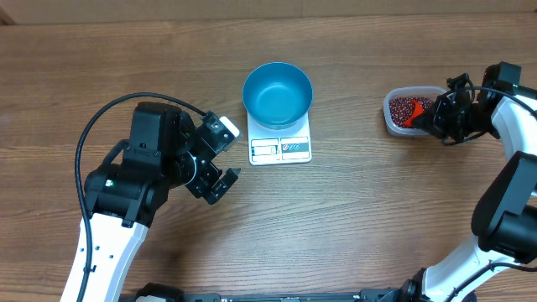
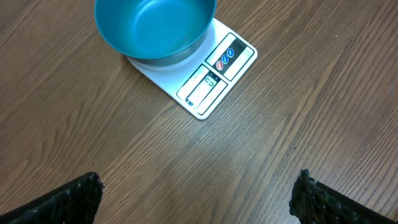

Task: Scoop item into bowl and weigh 150g on scale
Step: 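Dip the red scoop into the beans with the right gripper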

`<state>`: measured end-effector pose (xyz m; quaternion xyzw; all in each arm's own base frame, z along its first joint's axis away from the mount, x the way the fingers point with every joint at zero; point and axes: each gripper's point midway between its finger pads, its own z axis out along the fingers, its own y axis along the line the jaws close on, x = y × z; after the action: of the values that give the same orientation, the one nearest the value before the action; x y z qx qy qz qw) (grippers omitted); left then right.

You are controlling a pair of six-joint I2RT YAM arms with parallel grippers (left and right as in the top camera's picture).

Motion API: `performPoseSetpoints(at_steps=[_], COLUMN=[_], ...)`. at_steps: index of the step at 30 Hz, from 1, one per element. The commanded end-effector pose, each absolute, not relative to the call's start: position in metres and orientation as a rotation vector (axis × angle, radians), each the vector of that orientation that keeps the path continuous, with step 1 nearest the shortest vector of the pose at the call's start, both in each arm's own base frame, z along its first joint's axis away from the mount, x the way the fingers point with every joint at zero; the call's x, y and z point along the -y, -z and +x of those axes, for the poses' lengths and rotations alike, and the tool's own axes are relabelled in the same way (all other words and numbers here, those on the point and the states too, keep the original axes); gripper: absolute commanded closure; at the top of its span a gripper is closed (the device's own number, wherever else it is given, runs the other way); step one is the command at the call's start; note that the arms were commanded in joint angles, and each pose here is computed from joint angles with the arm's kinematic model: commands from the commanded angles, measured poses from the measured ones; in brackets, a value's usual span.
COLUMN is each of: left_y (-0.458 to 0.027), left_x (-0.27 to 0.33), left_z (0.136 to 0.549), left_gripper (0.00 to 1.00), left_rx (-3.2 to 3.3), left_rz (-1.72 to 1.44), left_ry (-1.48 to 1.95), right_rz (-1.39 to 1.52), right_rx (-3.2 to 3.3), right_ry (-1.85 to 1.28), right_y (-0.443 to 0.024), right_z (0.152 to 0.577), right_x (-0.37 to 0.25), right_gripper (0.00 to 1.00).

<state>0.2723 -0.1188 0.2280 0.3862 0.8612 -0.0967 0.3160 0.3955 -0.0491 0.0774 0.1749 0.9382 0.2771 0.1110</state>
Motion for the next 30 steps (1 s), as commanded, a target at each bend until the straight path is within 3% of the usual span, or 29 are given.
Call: performPoseSetpoints(at_steps=[1,30], left_y=[-0.237,-0.237], left_x=[0.118,0.118], left_z=[0.277,0.277], left_gripper=[0.00,0.00], left_rx=[-2.254,-2.254], left_rz=[0.993,0.993], left_ry=[0.247,0.247], right_rz=[0.522,0.720], right_rx=[-2.778,-2.554], right_ry=[-0.869,-1.198], right_y=[-0.070,-0.099], right_z=[0.390,0.382], right_x=[0.042,0.069], right_gripper=[0.96,0.96])
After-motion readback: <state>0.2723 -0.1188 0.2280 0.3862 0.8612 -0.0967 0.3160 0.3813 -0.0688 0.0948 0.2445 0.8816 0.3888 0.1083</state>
